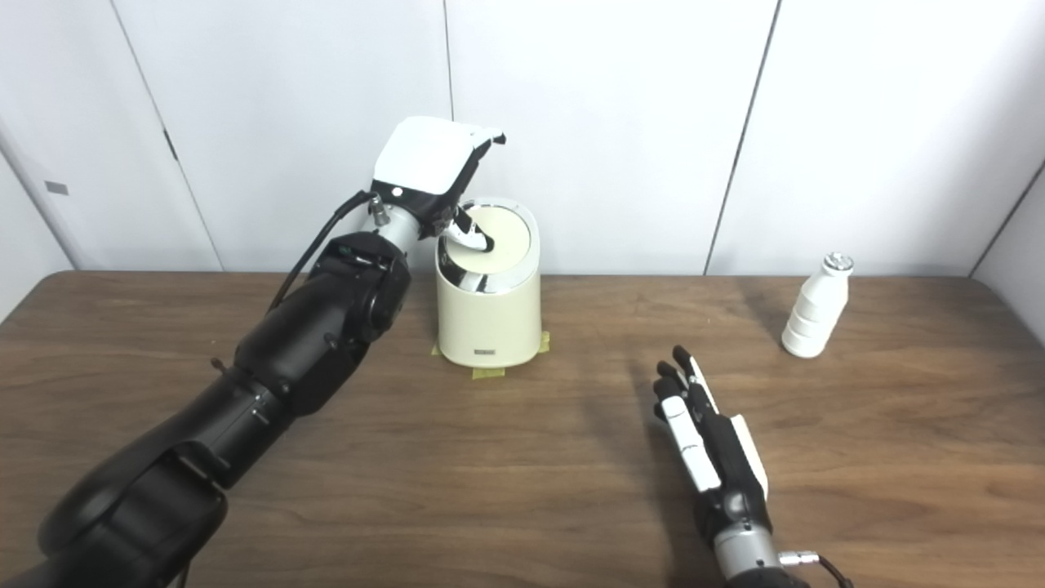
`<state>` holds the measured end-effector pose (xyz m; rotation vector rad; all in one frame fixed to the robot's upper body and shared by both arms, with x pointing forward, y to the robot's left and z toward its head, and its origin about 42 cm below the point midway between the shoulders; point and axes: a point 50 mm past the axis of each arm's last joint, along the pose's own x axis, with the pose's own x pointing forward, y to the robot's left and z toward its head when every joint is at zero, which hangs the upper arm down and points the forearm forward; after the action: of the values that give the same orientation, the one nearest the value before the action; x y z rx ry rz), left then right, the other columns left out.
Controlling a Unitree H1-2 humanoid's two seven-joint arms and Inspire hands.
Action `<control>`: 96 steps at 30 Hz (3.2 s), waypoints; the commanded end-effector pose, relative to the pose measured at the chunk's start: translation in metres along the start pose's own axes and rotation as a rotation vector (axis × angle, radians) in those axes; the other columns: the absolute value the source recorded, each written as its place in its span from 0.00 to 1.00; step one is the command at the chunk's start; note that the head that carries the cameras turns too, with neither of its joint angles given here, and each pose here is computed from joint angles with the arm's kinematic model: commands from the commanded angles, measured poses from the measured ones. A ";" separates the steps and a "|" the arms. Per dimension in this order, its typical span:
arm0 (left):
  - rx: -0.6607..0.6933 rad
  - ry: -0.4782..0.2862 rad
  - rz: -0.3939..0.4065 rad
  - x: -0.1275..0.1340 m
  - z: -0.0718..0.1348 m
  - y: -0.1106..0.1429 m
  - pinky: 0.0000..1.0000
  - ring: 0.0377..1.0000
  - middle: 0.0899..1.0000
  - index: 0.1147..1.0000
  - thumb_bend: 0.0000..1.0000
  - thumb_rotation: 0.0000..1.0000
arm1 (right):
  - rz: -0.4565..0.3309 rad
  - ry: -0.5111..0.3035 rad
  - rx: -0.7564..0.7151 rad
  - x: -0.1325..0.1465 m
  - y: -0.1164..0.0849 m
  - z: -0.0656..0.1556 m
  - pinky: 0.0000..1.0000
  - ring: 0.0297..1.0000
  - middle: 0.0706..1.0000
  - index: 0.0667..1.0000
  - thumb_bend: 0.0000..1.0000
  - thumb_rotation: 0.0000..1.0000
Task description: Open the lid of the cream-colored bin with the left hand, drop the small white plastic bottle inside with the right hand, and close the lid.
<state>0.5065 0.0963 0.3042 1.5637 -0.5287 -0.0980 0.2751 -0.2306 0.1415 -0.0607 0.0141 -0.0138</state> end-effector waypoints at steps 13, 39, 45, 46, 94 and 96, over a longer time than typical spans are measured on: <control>-0.143 -0.016 0.102 -0.004 0.002 0.083 0.72 0.81 0.81 0.85 1.00 0.11 | 0.003 -0.094 0.013 0.009 0.001 0.022 0.88 0.92 0.94 0.97 0.54 0.84; -0.807 0.116 0.191 -0.137 -0.032 0.036 0.61 0.72 0.77 0.81 0.43 0.48 | -0.046 -0.124 0.026 0.011 -0.008 0.023 0.88 0.92 0.93 0.94 0.58 0.78; -1.011 0.184 0.186 -0.171 -0.036 0.011 0.67 0.75 0.80 0.85 0.40 0.60 | -0.081 -0.164 0.018 0.011 -0.016 0.022 0.89 0.92 0.93 0.95 0.52 0.72; -1.042 0.202 0.188 -0.176 -0.037 0.005 0.68 0.75 0.80 0.85 0.41 0.63 | -0.090 -0.169 0.017 0.011 -0.017 0.022 0.89 0.92 0.93 0.95 0.51 0.70; -1.271 0.413 0.029 -0.235 -0.094 -0.031 0.82 0.83 0.86 0.89 0.35 0.85 | -0.540 -0.234 -0.311 -0.007 -0.104 0.086 0.81 0.88 0.91 0.89 0.87 0.20; -1.273 0.416 0.030 -0.235 -0.093 -0.030 0.82 0.83 0.86 0.89 0.35 0.84 | -0.549 -0.224 -0.329 -0.004 -0.112 0.089 0.81 0.89 0.91 0.89 0.88 0.19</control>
<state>0.3346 0.2732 0.1978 0.2947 0.0042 -0.0697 0.2632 -0.3311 0.2156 -0.3745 -0.1482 -0.5509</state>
